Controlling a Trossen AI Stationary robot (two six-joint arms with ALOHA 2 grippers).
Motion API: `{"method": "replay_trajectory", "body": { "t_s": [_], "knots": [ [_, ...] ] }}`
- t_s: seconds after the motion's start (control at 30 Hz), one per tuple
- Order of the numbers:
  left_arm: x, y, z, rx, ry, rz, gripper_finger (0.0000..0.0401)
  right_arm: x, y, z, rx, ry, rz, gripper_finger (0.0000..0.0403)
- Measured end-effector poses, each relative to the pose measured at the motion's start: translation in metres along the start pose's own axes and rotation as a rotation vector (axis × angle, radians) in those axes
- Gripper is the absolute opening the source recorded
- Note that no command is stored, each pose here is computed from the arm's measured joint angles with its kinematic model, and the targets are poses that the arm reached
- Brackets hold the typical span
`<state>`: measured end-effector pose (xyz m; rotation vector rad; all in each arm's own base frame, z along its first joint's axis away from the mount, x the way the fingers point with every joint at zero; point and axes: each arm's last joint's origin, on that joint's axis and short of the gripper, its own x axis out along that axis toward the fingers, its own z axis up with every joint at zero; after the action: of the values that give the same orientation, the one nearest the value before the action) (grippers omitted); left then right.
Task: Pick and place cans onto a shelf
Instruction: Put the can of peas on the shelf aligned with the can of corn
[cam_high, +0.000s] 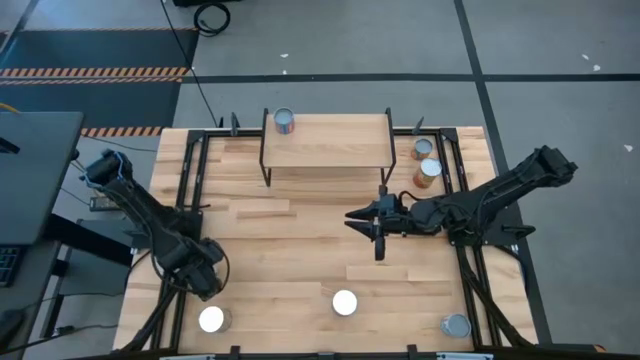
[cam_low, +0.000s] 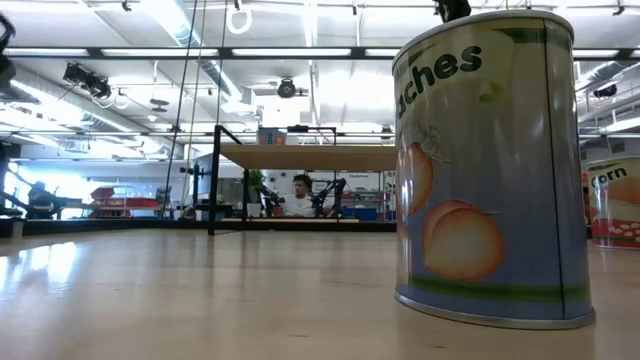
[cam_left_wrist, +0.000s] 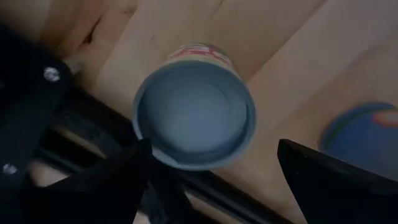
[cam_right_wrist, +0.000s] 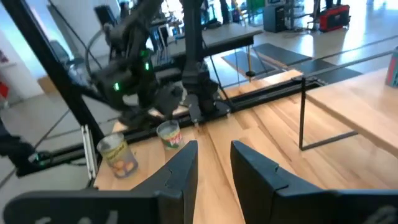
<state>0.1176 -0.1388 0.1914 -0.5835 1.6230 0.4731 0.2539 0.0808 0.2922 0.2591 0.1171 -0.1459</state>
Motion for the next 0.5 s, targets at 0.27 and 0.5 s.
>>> {"method": "replay_trajectory", "body": {
  "t_s": [0.27,0.5],
  "knots": [
    [0.017,0.010,0.003,0.007,-0.039,0.048,0.0353,0.001,0.000,-0.001,0.039,0.008,-0.003,0.0103],
    [0.007,0.002,0.004,-0.001,-0.054,0.003,0.0353,0.001,0.000,-0.001,0.042,0.006,-0.003,0.0103]
  ]
}}
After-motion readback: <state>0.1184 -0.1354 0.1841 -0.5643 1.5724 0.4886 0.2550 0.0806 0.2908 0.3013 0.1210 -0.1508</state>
